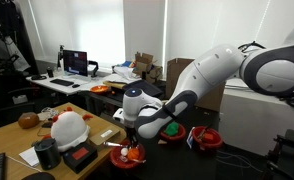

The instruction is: Pick up the silver fork and put it in the red bowl on the left

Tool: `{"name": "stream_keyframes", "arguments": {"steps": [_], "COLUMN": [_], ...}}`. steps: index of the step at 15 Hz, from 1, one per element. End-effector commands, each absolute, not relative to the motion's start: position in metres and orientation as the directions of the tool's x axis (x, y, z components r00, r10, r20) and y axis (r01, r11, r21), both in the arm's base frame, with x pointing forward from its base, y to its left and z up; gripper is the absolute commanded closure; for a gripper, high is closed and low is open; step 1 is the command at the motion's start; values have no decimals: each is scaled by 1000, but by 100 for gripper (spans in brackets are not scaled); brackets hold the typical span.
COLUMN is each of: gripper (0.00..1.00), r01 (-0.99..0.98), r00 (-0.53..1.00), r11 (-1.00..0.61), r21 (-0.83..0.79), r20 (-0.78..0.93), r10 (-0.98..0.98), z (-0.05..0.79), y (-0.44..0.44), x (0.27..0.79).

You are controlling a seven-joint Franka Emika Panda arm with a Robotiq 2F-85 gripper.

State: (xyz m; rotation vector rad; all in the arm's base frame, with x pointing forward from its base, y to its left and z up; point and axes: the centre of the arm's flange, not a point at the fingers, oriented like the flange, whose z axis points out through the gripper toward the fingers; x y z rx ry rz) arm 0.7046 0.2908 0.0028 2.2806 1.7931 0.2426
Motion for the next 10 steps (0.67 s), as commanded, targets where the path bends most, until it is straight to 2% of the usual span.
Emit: {"name": "stream_keyframes", "arguments": {"steps": [1, 10], "gripper": [0, 0], "r01": [924, 879], "r00": [280, 456], "r11": [-264, -438], "r21": [276, 188], "r20": [-19, -69], "r10": [960, 887], "z": [9, 35], "y": [273, 148], "x": [710, 687]}}
